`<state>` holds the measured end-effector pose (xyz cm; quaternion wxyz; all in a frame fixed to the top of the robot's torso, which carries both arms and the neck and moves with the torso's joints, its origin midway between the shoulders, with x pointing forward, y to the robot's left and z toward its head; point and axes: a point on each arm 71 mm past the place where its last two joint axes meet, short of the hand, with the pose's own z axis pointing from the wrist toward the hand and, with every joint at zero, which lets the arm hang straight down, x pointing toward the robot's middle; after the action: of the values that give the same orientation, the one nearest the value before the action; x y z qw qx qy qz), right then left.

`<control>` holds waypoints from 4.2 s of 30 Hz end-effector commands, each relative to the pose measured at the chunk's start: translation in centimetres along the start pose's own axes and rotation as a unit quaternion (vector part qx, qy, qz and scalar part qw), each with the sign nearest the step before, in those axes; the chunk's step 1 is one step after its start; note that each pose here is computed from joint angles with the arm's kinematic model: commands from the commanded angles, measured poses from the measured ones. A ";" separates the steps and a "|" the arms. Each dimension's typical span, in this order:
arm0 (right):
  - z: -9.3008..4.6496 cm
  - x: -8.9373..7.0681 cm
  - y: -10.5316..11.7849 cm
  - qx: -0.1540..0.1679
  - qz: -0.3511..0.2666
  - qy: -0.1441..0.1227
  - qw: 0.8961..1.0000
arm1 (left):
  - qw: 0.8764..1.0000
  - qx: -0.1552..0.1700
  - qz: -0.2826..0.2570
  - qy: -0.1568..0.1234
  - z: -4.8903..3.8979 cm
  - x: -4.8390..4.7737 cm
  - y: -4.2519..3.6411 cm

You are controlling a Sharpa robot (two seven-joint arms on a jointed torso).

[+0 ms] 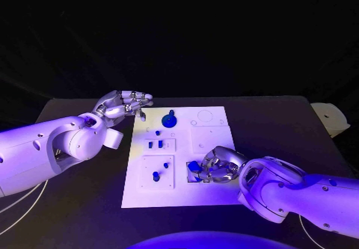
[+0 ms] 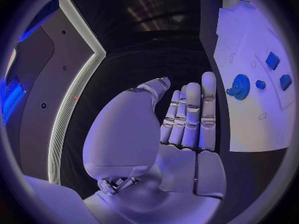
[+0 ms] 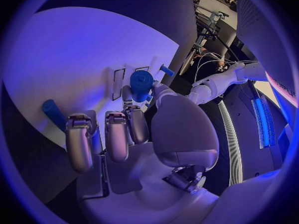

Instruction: Assemble the parts on the task board

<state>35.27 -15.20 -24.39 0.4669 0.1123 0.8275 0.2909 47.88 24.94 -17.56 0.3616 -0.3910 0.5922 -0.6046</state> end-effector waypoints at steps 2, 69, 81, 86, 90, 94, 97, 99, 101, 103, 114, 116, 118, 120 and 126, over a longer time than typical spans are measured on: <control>0.2 0.2 -0.1 0.005 -0.007 0.006 1.000 | 1.000 0.004 -0.005 0.010 0.03 0.30 -0.10; 0.0 0.4 -0.6 -0.022 -0.017 0.026 0.999 | 1.000 -0.001 -0.008 0.008 -0.09 0.11 -0.03; -0.2 0.5 -0.7 -0.020 -0.020 0.031 0.999 | 1.000 0.000 -0.007 0.007 -0.20 0.01 -0.06; -0.3 0.4 -0.9 -0.018 -0.020 0.031 0.999 | 1.000 -0.001 -0.007 0.006 -0.25 -0.06 -0.05; -0.3 0.5 -0.8 -0.019 -0.020 0.034 0.999 | 1.000 -0.002 -0.007 0.006 -0.28 -0.09 -0.04; -0.2 0.7 -0.5 -0.024 -0.020 0.042 0.999 | 1.000 -0.002 -0.007 0.007 -0.26 -0.02 -0.03; -0.1 0.8 -0.5 -0.025 -0.020 0.045 0.998 | 1.000 -0.002 -0.008 0.009 -0.20 0.13 -0.03; 0.0 0.9 -0.5 -0.024 -0.020 0.045 0.998 | 1.000 -0.002 -0.008 0.010 -0.18 0.18 -0.02; 0.0 0.8 -0.5 -0.023 -0.019 0.045 0.999 | 1.000 -0.002 -0.008 0.010 -0.17 0.18 -0.02; 0.0 0.8 -0.7 -0.021 -0.019 0.043 0.999 | 1.000 -0.002 -0.008 0.010 -0.16 0.18 -0.02; -1.2 -1.9 -1.4 -0.045 0.005 -0.021 0.999 | 1.000 -0.002 -0.008 0.008 -0.18 0.05 0.00; -1.6 -2.8 -1.6 -0.050 0.007 -0.038 0.998 | 1.000 -0.002 -0.008 0.008 -0.18 0.04 0.02; -2.1 -3.7 -2.1 -0.052 0.003 -0.054 0.997 | 1.000 -0.002 -0.008 0.008 -0.21 0.02 0.08; -2.5 -4.5 -2.7 -0.051 -0.006 -0.068 0.996 | 1.000 -0.003 -0.007 0.008 -0.27 0.00 0.19; -3.5 -6.0 -4.7 -0.023 -0.054 -0.077 0.995 | 1.000 -0.005 -0.007 0.007 -0.34 -0.06 0.35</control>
<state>35.97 -23.08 -21.74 0.5329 0.1133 0.7907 0.2791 47.64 25.30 -17.99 0.3574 -0.3954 0.5973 -0.5993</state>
